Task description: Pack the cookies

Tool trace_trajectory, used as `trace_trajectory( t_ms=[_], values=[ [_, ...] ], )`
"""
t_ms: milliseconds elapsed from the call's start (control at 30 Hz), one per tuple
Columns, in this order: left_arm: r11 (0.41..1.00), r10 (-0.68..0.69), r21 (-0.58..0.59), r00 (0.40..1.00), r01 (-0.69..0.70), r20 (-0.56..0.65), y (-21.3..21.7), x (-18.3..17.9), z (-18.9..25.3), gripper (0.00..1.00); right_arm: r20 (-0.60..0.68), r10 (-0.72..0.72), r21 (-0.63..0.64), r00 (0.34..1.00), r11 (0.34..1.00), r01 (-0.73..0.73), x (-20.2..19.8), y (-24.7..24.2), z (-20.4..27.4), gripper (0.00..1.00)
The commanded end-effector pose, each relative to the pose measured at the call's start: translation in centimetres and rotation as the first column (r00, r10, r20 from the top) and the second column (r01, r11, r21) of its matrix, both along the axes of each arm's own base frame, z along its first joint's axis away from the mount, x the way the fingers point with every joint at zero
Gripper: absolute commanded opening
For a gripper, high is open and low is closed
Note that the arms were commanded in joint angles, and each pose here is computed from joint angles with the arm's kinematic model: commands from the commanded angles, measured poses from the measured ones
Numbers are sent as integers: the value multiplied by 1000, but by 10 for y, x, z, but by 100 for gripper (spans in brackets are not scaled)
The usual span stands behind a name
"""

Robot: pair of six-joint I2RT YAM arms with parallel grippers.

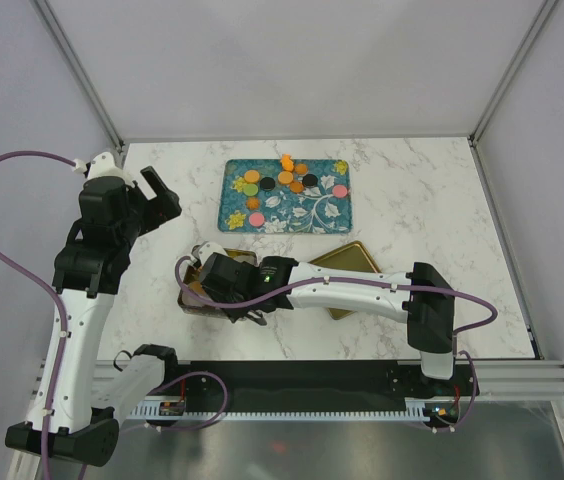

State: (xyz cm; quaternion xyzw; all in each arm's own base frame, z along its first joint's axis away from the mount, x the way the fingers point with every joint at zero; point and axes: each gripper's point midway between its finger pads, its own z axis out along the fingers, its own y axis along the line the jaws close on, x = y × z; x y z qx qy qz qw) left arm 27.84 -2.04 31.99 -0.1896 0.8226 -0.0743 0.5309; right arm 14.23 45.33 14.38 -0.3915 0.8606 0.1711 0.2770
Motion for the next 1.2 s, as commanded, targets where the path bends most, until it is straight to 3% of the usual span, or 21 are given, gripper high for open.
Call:
trace_trajectory(
  t_ms=[0, 767, 1167],
  values=[
    [998, -12, -53, 997, 16, 74, -6, 6, 22, 100, 18, 19, 43, 1000, 999, -20, 0, 14, 5, 32],
    [997, -26, -74, 998, 30, 63, -10, 12, 11, 100, 20, 15, 52, 1000, 998, -16, 0, 15, 4, 54],
    [995, -42, -93, 997, 47, 58, -15, 13, 5, 100, 70, -52, 132, 996, 990, 42, 15, -3, 48, 50]
  ],
)
